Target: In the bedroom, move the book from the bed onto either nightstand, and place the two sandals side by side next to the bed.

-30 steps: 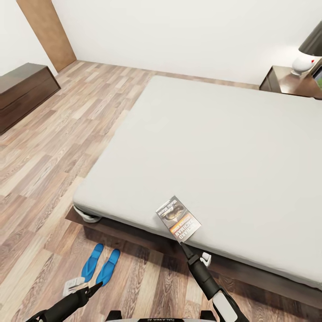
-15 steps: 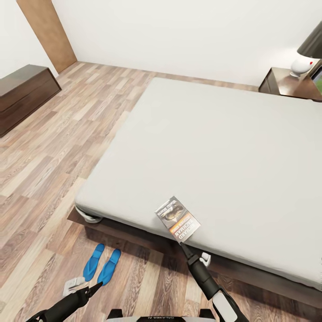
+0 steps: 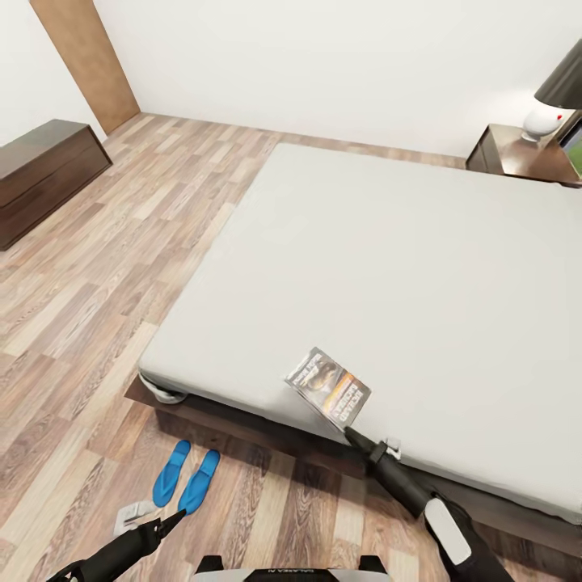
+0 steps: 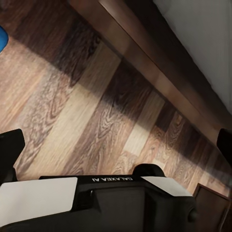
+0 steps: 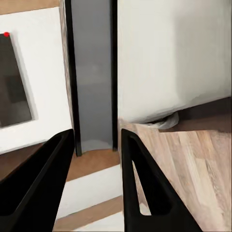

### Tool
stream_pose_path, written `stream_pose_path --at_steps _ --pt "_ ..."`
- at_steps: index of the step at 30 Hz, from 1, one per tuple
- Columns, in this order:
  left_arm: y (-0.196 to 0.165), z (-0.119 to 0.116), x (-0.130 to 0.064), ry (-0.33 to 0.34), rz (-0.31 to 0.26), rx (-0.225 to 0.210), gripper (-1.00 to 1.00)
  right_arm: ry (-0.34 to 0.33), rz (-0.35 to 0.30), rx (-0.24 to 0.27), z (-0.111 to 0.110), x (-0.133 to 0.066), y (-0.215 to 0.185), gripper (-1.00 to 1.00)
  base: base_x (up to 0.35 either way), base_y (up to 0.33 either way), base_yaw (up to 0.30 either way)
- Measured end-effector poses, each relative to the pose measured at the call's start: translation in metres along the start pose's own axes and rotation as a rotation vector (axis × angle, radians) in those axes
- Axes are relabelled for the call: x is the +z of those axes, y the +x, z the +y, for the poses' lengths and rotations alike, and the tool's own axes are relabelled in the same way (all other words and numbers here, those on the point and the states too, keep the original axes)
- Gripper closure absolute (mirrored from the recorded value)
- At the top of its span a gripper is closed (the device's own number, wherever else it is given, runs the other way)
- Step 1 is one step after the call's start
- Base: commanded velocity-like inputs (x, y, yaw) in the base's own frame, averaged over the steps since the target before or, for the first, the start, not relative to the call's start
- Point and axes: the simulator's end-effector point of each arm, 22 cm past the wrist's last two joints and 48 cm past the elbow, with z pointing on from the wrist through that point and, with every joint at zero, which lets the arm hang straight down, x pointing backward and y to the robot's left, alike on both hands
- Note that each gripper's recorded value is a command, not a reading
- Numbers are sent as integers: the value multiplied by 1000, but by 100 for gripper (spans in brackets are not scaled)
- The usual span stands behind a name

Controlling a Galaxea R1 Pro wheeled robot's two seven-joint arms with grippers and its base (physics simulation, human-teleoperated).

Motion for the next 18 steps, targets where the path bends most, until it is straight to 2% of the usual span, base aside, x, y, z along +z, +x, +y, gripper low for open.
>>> stream_pose_path --at_steps 2,3,4,7,9,12,14,18 --pt "0 -2 -2 0 0 0 -100 29 41 9 -1 -16 -8 100 0 0 0" --pt "0 -2 -3 0 1 -1 -100 57 62 9 -4 -32 -20 100 0 0 0" --pt "0 -3 -5 0 1 -1 -100 64 62 10 -3 -39 -27 100 0 0 0" --pt "0 -5 -8 -2 1 -1 -100 106 69 -29 -3 -71 -54 100 0 0 0" --pt "-1 -6 -10 -1 1 -1 -100 93 66 -47 6 -87 -69 100 0 0 0" --pt "-1 -9 -14 -1 1 -1 -100 61 76 -67 20 -103 -79 100 0 0 0" --pt "-1 -10 -16 -1 2 0 -100 98 131 -102 14 -111 -71 100 0 0 0" --pt "-1 -13 -20 1 1 1 -100 157 196 -134 5 -119 -59 100 0 0 0"
